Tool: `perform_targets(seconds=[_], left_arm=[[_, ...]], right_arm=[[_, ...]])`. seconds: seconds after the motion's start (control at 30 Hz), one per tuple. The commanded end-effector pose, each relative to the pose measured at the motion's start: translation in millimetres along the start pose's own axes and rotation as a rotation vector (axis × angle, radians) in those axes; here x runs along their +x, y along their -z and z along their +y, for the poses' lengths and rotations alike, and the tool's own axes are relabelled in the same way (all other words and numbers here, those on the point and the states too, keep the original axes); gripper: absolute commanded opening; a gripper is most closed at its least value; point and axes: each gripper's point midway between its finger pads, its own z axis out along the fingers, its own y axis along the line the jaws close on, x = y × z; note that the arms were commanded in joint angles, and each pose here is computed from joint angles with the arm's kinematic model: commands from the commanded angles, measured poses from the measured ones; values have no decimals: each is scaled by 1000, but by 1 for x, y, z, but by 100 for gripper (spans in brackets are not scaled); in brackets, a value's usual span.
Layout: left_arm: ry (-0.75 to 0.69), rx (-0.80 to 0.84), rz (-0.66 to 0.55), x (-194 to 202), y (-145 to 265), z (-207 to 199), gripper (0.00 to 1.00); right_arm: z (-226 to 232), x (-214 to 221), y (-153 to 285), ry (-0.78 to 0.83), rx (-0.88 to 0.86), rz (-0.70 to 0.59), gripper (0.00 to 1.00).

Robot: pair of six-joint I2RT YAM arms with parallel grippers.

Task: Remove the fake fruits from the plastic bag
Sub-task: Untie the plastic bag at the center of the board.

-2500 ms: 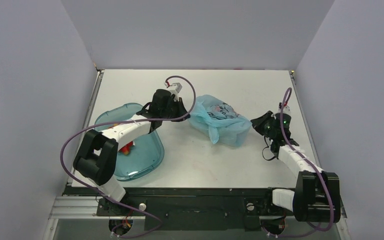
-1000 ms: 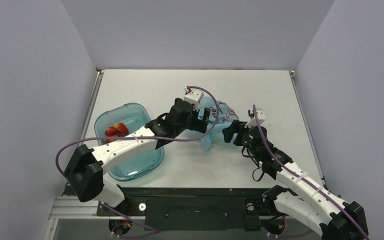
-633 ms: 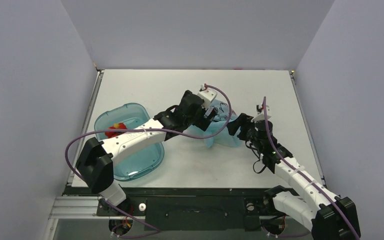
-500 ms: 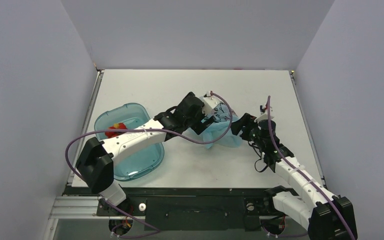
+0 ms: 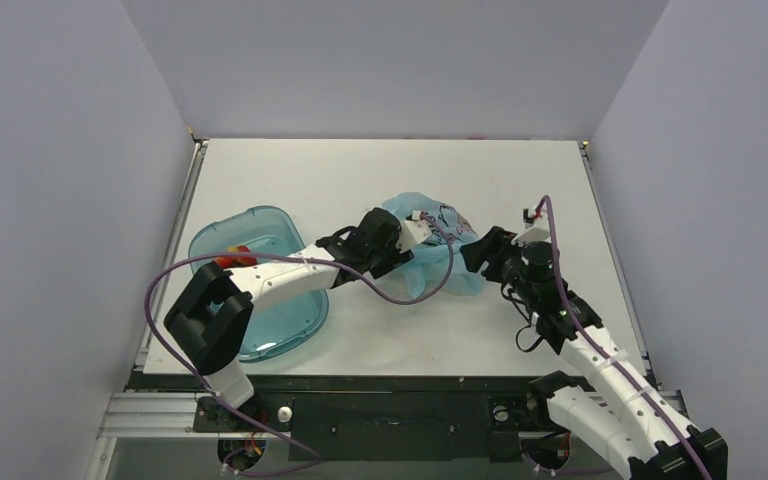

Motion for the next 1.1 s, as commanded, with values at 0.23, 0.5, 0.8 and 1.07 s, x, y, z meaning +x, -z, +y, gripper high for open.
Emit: perform_targets(seconds=[0.23, 0.5, 0.8, 1.07], left_arm=[[266, 8, -158, -41, 1, 8, 0], [506, 276, -205, -64, 10, -37, 0], [699, 527, -203, -90, 17, -93, 0], [649, 557, -197, -96, 23, -124, 0]], right_arm=[[42, 11, 11, -183, -36, -44, 59], [43, 20, -10, -419, -28, -44, 66], [16, 23, -27, -579, 111, -97, 61], [-15, 3, -24, -730, 169, -201, 55]])
